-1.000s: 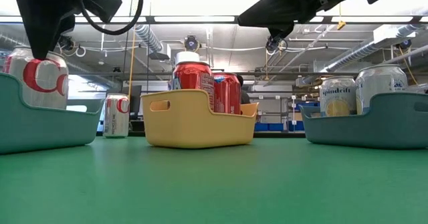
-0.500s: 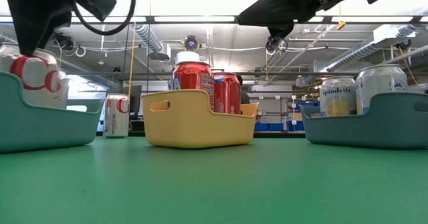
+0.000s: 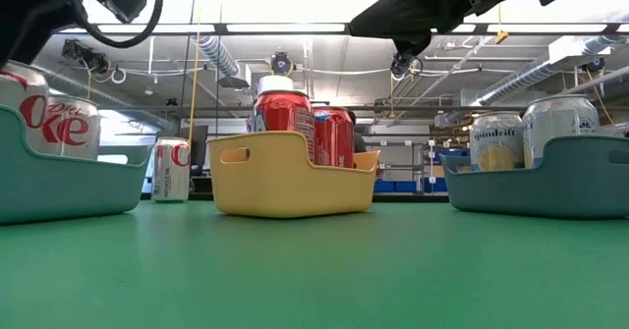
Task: Sort soda cans
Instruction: Put the bottom right white soda can into the green bin
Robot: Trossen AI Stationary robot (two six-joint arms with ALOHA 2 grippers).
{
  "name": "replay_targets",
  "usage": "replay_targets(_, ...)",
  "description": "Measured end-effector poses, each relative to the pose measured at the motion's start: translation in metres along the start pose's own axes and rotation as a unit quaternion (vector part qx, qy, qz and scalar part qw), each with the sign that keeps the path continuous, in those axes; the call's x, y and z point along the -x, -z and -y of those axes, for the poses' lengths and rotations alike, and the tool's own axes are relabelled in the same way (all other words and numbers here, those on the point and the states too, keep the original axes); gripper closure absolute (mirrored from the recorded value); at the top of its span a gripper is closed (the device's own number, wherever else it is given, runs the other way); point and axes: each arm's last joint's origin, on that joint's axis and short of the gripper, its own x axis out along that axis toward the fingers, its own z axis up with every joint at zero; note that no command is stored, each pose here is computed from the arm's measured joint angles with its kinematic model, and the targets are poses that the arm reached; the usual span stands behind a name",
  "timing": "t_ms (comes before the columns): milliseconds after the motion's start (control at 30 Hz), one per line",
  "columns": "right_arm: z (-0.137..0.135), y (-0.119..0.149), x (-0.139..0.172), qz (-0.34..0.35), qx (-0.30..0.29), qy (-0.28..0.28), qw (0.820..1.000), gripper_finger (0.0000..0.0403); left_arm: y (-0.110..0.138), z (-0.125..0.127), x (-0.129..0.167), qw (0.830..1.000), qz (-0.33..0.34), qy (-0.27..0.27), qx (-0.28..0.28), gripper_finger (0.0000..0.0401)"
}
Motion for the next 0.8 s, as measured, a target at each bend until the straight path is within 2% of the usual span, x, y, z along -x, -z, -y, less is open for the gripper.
replay_targets(333,-0.005,0.0,0.001,0.0,-0.004,-0.008,1.0,0.0403,0.004,0.003,-0.005,1.0,0.007,-0.008,-0.002,0.0157)
replay_targets(800,-0.007,0.0,0.001,0.002,-0.002,-0.011,1.0,0.0403,0.006,0.002,-0.011,1.0,0.001,-0.018,-0.004,0.0104)
